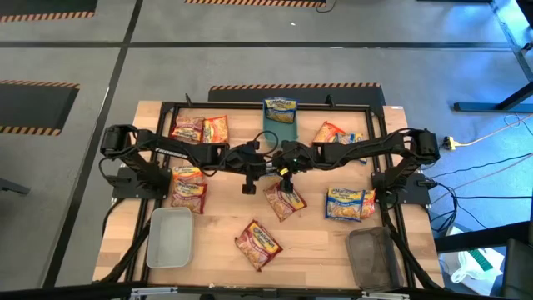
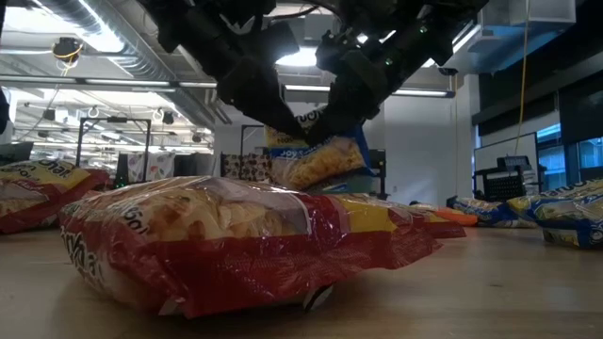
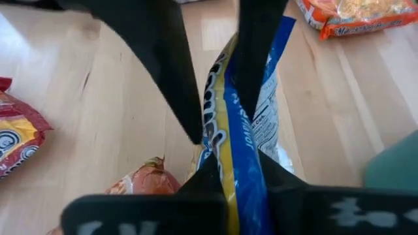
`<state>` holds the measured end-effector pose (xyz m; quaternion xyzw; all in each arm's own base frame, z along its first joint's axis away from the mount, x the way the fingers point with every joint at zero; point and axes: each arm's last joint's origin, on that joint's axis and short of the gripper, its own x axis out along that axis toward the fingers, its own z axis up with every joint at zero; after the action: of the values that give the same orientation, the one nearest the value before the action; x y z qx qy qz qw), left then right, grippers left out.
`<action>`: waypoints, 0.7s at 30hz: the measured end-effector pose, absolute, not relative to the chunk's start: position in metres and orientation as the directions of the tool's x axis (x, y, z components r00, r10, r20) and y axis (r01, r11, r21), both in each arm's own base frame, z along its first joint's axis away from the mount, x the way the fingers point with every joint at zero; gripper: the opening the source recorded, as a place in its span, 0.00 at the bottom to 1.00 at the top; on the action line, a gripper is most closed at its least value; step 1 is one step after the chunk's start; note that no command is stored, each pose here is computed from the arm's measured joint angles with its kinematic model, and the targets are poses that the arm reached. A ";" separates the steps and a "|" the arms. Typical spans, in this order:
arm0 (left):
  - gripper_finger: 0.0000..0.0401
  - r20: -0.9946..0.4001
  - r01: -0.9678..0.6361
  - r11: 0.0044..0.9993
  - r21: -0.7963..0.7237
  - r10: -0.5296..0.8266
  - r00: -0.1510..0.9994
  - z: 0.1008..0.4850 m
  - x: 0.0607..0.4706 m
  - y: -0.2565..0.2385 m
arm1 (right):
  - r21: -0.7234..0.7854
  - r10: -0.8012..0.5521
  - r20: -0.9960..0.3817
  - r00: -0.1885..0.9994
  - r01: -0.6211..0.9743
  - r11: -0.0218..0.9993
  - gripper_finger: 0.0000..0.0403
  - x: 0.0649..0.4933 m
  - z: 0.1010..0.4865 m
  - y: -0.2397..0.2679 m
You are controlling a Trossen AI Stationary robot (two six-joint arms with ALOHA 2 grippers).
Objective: Sort Maruchan noodles
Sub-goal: Put the blue noodle pack into the green bin
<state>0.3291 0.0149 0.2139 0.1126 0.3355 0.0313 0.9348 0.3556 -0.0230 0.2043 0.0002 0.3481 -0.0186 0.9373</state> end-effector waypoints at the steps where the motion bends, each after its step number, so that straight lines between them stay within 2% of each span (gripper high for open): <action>1: 0.28 -0.619 0.016 0.973 0.232 0.135 0.774 0.217 0.327 0.015 | -0.014 -0.035 -0.653 0.757 0.034 0.999 0.01 0.356 0.204 -0.023; 6: 0.32 -0.609 -0.024 0.978 0.209 0.149 0.779 0.239 0.310 0.015 | 0.038 0.039 -0.650 0.759 -0.018 0.999 0.00 0.354 0.207 -0.021; 11: 0.32 -0.610 -0.006 0.982 0.187 0.121 0.783 0.260 0.281 0.013 | 0.024 0.035 -0.630 0.776 -0.025 0.999 0.00 0.350 0.217 -0.024; 21: 0.32 -0.479 -0.103 0.993 0.051 0.115 0.870 0.231 0.218 0.010 | 0.000 -0.023 -0.590 0.807 0.029 1.000 0.00 0.342 0.232 -0.053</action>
<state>0.2185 0.0103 0.2315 0.0120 0.2483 0.0563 0.9670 0.3420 -0.0530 0.2316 0.0047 0.3104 -0.0137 0.9505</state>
